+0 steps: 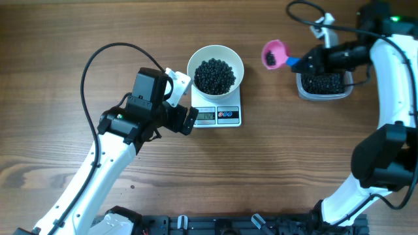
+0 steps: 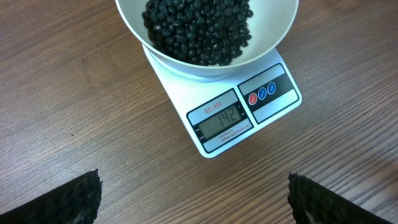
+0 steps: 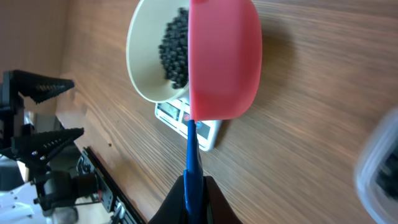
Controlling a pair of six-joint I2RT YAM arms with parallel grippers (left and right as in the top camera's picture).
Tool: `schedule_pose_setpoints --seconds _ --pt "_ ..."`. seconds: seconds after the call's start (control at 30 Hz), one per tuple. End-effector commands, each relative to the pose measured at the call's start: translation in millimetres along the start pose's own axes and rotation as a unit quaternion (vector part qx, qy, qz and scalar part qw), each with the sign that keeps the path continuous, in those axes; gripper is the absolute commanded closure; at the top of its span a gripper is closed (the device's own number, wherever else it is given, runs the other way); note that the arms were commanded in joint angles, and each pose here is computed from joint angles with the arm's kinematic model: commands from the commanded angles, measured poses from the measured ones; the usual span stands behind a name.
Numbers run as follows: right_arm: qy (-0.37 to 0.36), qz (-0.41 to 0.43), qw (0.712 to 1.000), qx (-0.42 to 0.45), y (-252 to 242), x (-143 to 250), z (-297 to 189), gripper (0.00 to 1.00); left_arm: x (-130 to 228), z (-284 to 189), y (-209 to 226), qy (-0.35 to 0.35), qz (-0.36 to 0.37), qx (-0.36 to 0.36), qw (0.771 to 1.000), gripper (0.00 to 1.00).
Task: Scoop item into bowl and weigh 150g on scale
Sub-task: 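Move the filled scoop over the white bowl with the right gripper, then tip the scoop to pour beans into the bowl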
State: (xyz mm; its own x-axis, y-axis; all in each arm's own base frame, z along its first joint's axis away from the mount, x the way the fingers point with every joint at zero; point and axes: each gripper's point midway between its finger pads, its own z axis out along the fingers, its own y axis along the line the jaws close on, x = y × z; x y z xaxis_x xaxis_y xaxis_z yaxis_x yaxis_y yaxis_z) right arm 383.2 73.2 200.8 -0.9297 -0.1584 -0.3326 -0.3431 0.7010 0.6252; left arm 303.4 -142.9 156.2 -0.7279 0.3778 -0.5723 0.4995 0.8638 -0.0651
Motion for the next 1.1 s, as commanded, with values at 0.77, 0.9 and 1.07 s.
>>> schedule_pose_setpoints --seconds 0.77,0.9,1.07 --pt "0.004 -0.215 0.959 0.184 81.8 -48.9 69.4 0.96 1.0 -2.2 2.6 -0.002 0.004 -0.005 1.000 0.00" --pt "0.011 -0.261 0.938 0.227 85.7 -52.4 71.3 0.96 1.0 -2.2 2.6 -0.002 0.004 -0.005 1.000 0.00" --pt "0.033 -0.310 0.908 0.280 90.4 -49.4 77.6 0.96 1.0 -2.2 2.6 -0.002 0.004 -0.005 1.000 0.00"
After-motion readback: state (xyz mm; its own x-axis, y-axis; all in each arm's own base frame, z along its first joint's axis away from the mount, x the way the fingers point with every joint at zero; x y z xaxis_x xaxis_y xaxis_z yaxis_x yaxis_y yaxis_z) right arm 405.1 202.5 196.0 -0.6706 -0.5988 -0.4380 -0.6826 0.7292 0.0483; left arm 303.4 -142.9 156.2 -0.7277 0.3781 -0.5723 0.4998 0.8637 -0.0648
